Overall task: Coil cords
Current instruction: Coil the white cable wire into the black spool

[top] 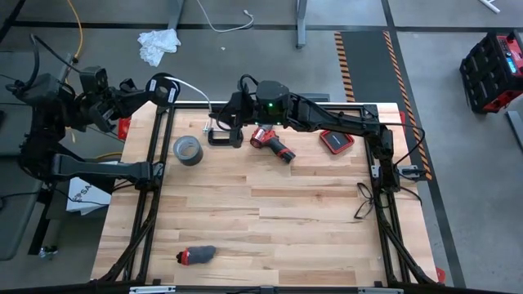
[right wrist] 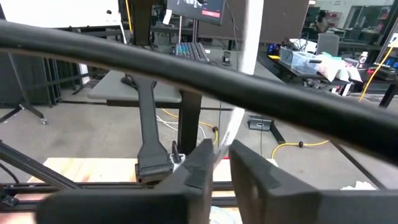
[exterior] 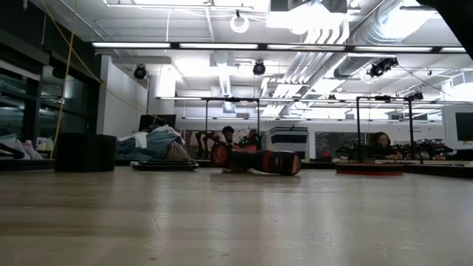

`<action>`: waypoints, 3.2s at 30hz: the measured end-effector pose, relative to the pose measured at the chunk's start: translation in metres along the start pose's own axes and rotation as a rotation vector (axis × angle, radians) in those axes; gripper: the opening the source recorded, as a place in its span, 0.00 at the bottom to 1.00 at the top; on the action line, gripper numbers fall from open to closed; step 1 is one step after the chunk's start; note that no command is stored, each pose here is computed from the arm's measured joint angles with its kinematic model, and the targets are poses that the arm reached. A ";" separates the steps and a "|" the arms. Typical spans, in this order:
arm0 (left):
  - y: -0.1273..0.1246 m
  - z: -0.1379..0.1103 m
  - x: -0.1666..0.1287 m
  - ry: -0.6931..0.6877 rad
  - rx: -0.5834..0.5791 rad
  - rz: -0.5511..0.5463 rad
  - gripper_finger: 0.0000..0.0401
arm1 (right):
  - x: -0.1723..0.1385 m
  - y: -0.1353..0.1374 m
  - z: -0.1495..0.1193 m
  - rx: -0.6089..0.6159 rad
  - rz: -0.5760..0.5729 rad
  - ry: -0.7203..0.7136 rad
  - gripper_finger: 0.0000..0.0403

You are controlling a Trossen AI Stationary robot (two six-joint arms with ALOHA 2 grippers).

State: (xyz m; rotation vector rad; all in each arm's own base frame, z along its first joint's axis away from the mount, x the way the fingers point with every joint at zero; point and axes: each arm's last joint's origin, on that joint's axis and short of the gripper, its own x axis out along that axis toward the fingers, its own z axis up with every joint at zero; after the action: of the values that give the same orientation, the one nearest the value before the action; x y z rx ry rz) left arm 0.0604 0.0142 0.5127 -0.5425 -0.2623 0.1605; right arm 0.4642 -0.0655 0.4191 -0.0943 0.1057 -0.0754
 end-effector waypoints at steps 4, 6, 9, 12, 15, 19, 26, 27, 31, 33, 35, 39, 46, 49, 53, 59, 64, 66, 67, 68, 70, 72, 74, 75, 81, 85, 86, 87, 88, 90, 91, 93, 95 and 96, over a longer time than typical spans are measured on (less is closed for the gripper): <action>0.000 0.000 0.000 -0.005 0.000 0.010 0.00 | 0.000 0.001 0.000 0.000 0.001 0.000 0.01; 0.001 0.000 0.000 -0.005 0.000 0.017 0.00 | 0.000 0.003 0.000 0.004 0.006 0.000 0.01; 0.003 -0.003 0.000 0.005 -0.013 0.068 0.00 | -0.002 0.007 0.000 0.002 0.014 0.019 0.01; 0.008 -0.006 0.005 -0.008 -0.024 0.145 0.00 | -0.003 0.016 0.002 -0.021 0.032 0.028 0.00; 0.012 -0.009 0.018 -0.028 -0.044 0.192 0.00 | -0.004 0.030 0.004 -0.060 0.052 0.022 0.00; 0.013 -0.009 0.036 -0.069 -0.130 0.195 0.00 | -0.004 0.042 0.005 -0.107 0.039 0.024 0.00; 0.014 -0.013 0.066 -0.074 -0.499 0.141 0.00 | -0.004 0.048 0.014 -0.156 0.002 -0.054 0.00; 0.015 -0.015 0.070 -0.062 -0.551 0.139 0.00 | -0.005 0.049 0.016 -0.160 -0.011 -0.071 0.00; 0.019 -0.023 0.089 -0.021 -0.711 0.126 0.00 | -0.005 0.053 0.022 -0.174 -0.033 -0.123 0.00; 0.019 -0.025 0.100 -0.001 -0.750 0.095 0.00 | -0.006 0.055 0.022 -0.181 -0.034 -0.129 0.00; 0.020 -0.027 0.108 0.020 -0.780 0.073 0.00 | -0.006 0.058 0.022 -0.201 -0.062 -0.121 0.00; 0.018 -0.029 0.116 0.048 -0.837 0.016 0.00 | -0.006 0.057 0.021 -0.233 -0.116 -0.095 0.00; 0.010 -0.030 0.114 0.068 -0.894 -0.020 0.00 | -0.006 0.037 0.025 -0.218 -0.226 -0.134 0.00; 0.007 -0.032 0.114 0.078 -0.904 -0.027 0.00 | -0.006 0.031 0.028 -0.199 -0.229 -0.184 0.00; 0.003 -0.034 0.113 0.097 -0.936 -0.042 0.00 | -0.001 0.030 0.028 -0.191 -0.216 -0.254 0.00; 0.000 -0.036 0.112 0.126 -0.942 -0.057 0.00 | 0.006 0.031 0.025 -0.186 -0.204 -0.294 0.00; -0.003 -0.034 0.105 0.177 -0.963 -0.088 0.00 | 0.004 0.017 0.026 -0.189 -0.227 -0.299 0.00; -0.004 -0.034 0.100 0.211 -0.981 -0.095 0.00 | 0.003 0.006 0.026 -0.186 -0.253 -0.302 0.00; -0.003 -0.034 0.098 0.221 -0.985 -0.081 0.00 | 0.003 0.002 0.026 -0.181 -0.261 -0.303 0.00; -0.003 -0.035 0.095 0.231 -0.988 -0.067 0.00 | 0.002 -0.001 0.025 -0.171 -0.264 -0.300 0.00; -0.002 -0.036 0.090 0.251 -0.976 -0.049 0.00 | 0.003 -0.005 0.024 -0.160 -0.256 -0.294 0.00; -0.001 -0.037 0.084 0.279 -0.954 -0.024 0.00 | 0.003 -0.007 0.023 -0.161 -0.252 -0.288 0.00; 0.000 -0.037 0.079 0.292 -0.931 -0.002 0.00 | 0.003 -0.008 0.023 -0.192 -0.261 -0.283 0.00; 0.001 -0.037 0.076 0.292 -0.915 0.006 0.00 | 0.002 -0.008 0.023 -0.210 -0.267 -0.277 0.00; 0.006 -0.030 0.055 0.221 -0.830 0.067 0.00 | -0.004 -0.019 0.022 -0.245 -0.295 -0.209 0.00; 0.015 -0.033 0.044 0.245 -0.750 0.169 0.00 | -0.007 -0.029 0.019 -0.232 -0.296 -0.150 0.00; 0.018 -0.036 0.041 0.255 -0.712 0.209 0.00 | -0.007 -0.031 0.017 -0.226 -0.292 -0.131 0.00; 0.020 -0.037 0.039 0.263 -0.664 0.243 0.00 | -0.007 -0.032 0.016 -0.219 -0.288 -0.116 0.00; 0.022 -0.038 0.036 0.261 -0.605 0.271 0.00 | -0.008 -0.033 0.015 -0.209 -0.286 -0.098 0.00; 0.026 -0.040 0.033 0.270 -0.473 0.320 0.00 | -0.010 -0.034 0.013 -0.194 -0.290 -0.064 0.00; 0.028 -0.040 0.032 0.276 -0.410 0.341 0.00 | -0.011 -0.035 0.012 -0.188 -0.300 -0.042 0.00; 0.030 -0.039 0.032 0.259 -0.287 0.366 0.00 | -0.012 -0.037 0.009 -0.170 -0.300 -0.011 0.00; 0.032 -0.038 0.034 0.242 -0.177 0.397 0.00 | -0.012 -0.037 0.005 -0.156 -0.288 0.028 0.00; 0.033 -0.038 0.034 0.232 -0.128 0.417 0.00 | -0.011 -0.036 0.003 -0.149 -0.272 0.044 0.00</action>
State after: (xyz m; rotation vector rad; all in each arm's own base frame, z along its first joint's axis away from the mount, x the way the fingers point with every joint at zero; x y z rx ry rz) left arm 0.1010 0.0316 0.4709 -0.7330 0.0710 0.4836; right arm 0.4508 -0.0999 0.4269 -0.2559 0.1422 -0.3412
